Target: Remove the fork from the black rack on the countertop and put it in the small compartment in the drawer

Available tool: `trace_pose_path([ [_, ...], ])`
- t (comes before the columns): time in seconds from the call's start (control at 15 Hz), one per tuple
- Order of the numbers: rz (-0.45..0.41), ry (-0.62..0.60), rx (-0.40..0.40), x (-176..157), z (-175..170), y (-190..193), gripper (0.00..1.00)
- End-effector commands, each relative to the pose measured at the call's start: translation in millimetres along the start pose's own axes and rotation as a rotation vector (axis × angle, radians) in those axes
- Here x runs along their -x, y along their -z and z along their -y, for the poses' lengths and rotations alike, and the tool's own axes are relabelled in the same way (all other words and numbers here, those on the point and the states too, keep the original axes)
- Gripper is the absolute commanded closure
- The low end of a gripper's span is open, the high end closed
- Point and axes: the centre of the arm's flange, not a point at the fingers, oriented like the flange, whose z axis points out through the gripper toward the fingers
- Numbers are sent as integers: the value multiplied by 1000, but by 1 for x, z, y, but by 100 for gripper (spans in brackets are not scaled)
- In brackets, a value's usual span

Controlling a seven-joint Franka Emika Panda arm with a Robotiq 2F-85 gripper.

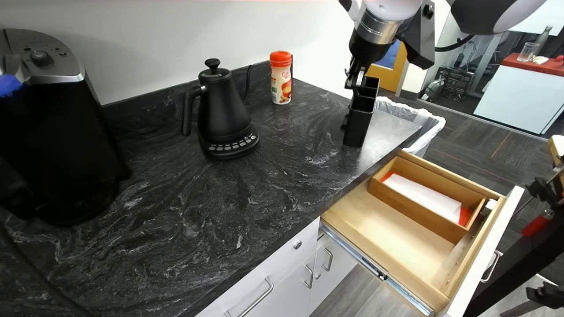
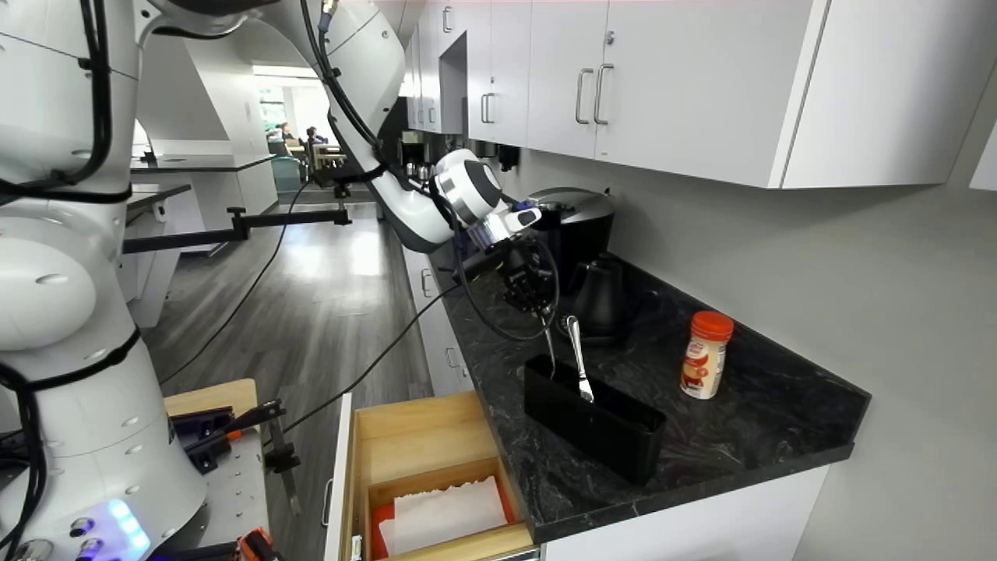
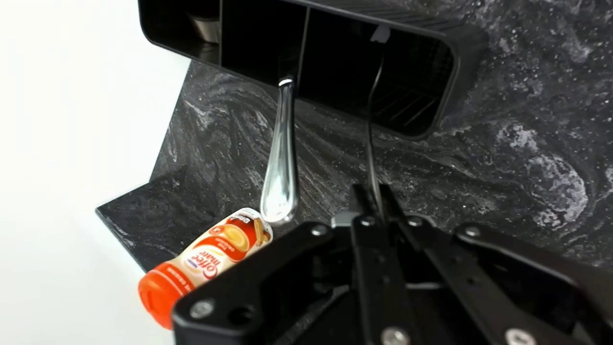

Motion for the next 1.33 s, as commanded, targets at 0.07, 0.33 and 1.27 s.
trace_pose_path([
  [0.07,72,6,61,-10,-27,38,99],
  [0.33,123,9,73,-23,-25,72,99],
  [1.27,500,-85,-5,33,-28,28,99],
])
